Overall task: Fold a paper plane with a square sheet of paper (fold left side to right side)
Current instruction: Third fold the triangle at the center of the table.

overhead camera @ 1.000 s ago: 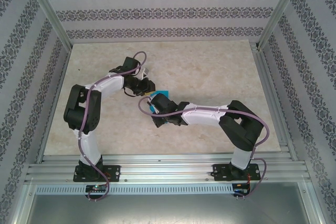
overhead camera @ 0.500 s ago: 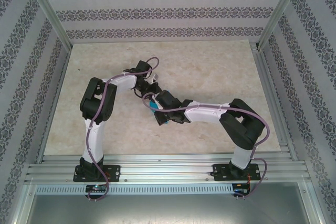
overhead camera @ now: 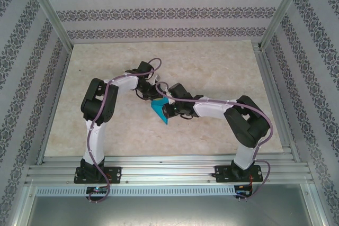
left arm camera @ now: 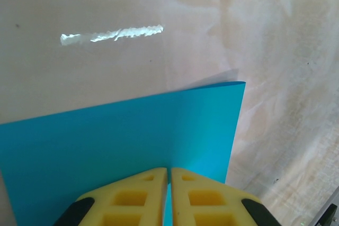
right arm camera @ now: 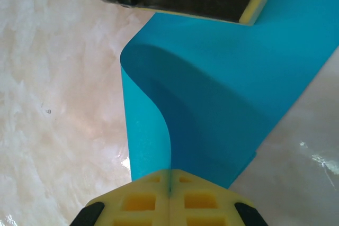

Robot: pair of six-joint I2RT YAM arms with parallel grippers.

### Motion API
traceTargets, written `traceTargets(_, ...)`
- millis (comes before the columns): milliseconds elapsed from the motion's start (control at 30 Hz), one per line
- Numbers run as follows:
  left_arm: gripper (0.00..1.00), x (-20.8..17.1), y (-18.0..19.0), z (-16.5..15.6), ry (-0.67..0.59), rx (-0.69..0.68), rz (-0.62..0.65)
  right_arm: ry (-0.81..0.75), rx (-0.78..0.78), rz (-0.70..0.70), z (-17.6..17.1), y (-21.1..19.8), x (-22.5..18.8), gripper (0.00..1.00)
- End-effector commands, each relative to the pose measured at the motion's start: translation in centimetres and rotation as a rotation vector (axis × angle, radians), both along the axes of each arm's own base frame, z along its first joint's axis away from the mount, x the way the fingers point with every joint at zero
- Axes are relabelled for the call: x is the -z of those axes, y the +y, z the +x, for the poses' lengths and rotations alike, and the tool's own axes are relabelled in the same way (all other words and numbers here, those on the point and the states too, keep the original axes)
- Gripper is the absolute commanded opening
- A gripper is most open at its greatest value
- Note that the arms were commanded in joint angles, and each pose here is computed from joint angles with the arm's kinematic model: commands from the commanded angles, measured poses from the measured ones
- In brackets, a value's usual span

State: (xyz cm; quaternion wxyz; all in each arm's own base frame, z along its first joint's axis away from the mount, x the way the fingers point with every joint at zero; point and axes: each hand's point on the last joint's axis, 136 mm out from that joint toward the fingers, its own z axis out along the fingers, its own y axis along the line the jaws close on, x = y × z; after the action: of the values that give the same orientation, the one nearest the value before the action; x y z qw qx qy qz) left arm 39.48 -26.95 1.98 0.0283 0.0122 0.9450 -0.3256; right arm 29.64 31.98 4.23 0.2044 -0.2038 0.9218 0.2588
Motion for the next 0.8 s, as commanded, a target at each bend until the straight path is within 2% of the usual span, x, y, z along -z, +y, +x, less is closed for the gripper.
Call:
traceTargets(0, 0.13, 3.3, 0.2, -2.0, 0.069, 0.031, 0.087, 0.026, 0.018, 0.036, 0.2, 0.1, 0.3, 0.0)
traceTargets(767, 0.13, 3.6, 0.1, -2.2, 0.08, 0.033, 0.096, 0.077, 0.072, 0.027, 1.2, -0.9, 2.2, 0.0)
